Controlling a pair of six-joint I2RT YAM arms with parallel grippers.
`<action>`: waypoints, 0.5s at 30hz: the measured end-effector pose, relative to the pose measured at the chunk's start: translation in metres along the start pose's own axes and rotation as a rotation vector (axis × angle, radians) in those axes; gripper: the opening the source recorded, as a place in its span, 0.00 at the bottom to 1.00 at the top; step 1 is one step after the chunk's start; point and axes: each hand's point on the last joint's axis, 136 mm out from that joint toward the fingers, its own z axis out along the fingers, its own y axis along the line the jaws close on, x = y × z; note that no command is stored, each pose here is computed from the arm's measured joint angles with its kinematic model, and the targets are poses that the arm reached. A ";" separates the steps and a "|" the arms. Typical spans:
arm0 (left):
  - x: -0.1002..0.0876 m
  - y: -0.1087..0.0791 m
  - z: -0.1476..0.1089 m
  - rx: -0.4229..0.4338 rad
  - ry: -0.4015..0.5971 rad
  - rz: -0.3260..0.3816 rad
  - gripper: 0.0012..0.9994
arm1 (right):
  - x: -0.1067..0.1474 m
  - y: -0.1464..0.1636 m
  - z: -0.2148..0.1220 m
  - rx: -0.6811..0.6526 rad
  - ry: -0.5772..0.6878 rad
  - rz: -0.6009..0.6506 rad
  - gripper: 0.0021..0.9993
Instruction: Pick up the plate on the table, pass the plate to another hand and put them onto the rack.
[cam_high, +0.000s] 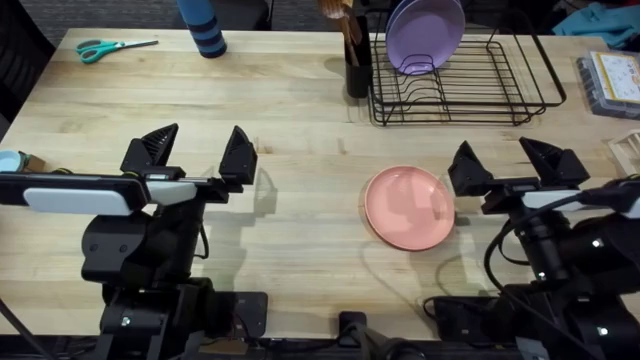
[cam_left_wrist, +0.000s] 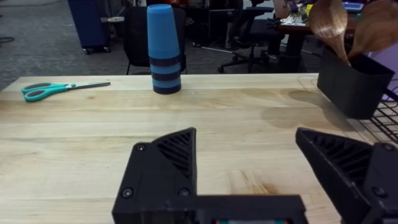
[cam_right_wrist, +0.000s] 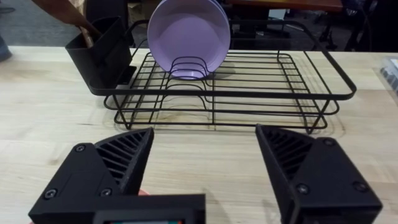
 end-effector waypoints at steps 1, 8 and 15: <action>0.000 0.000 0.000 -0.001 0.000 0.000 0.99 | 0.000 0.000 0.000 0.000 0.000 0.000 1.00; 0.000 0.000 0.000 0.000 0.000 0.000 0.99 | 0.001 0.000 0.000 0.000 0.005 0.000 1.00; 0.000 0.000 0.000 0.000 0.000 0.000 0.99 | 0.001 0.000 0.000 0.000 0.005 0.017 1.00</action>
